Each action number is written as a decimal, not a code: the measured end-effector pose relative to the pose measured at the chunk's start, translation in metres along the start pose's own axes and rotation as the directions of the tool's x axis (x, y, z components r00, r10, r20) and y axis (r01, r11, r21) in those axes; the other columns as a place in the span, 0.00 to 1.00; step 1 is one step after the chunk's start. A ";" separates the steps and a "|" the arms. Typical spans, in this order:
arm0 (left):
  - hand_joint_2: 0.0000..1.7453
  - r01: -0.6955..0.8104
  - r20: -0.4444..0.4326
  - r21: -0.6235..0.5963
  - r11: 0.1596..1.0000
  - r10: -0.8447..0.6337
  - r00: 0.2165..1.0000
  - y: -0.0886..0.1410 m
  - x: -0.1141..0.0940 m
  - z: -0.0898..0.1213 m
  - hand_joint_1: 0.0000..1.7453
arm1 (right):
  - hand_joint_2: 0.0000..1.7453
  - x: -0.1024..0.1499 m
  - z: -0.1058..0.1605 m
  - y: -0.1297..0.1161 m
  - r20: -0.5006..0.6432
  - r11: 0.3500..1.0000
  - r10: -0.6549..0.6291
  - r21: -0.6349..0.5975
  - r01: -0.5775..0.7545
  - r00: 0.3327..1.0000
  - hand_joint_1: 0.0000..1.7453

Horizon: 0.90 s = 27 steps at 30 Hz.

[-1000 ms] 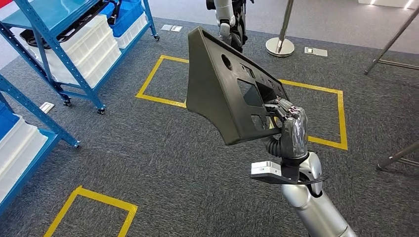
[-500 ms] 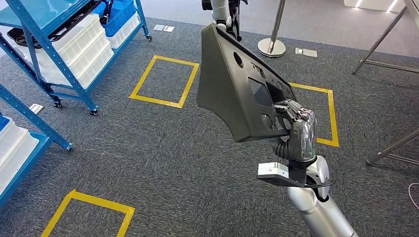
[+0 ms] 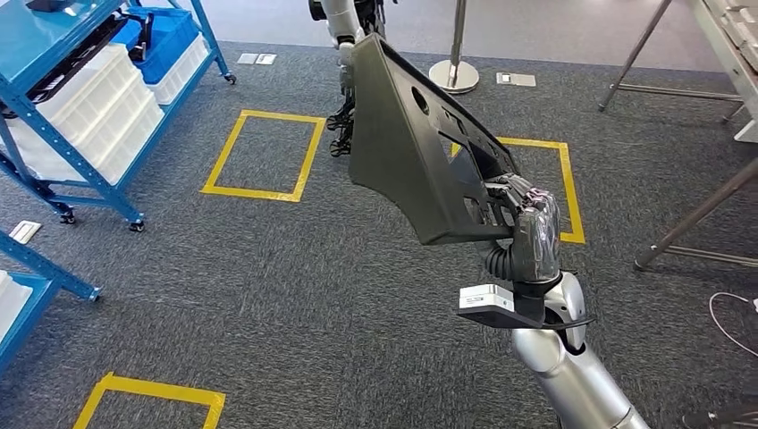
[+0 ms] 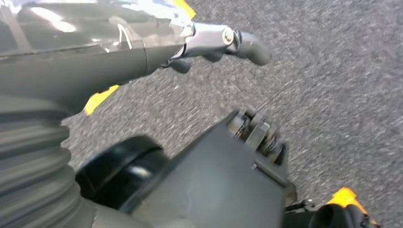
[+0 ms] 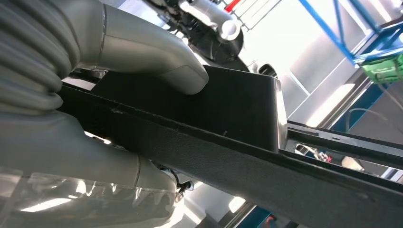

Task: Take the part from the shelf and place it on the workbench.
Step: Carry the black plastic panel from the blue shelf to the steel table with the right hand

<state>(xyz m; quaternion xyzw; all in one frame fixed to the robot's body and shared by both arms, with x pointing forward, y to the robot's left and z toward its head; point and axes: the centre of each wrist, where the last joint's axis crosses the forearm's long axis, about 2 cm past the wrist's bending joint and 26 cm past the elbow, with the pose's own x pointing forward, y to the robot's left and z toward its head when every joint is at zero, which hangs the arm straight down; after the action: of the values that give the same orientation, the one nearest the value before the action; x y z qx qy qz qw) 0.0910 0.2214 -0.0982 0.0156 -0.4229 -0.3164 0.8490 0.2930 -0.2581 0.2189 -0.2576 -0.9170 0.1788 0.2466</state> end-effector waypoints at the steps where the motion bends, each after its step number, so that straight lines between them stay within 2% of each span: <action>1: 1.00 0.001 -0.002 0.001 1.000 -0.001 1.000 0.000 0.000 0.000 0.00 | 1.00 0.000 0.000 0.000 0.000 1.000 -0.001 -0.001 0.001 1.000 1.00; 16: 1.00 -0.008 0.007 0.021 1.000 0.008 1.000 0.004 -0.004 0.002 0.00 | 1.00 0.002 0.020 0.000 -0.028 1.000 0.006 -0.017 -0.007 1.000 1.00; 27: 1.00 -0.038 0.022 0.046 0.998 0.037 0.999 0.001 -0.002 0.001 0.00 | 1.00 0.010 0.027 -0.006 -0.007 0.999 0.022 -0.047 -0.022 1.000 1.00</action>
<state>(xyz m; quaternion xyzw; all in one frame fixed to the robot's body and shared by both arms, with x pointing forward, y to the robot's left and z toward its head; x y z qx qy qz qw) 0.0900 0.2234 -0.0986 0.0242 -0.4395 -0.2908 0.8495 0.2685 -0.2623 0.2030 -0.2741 -0.9171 0.1592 0.2417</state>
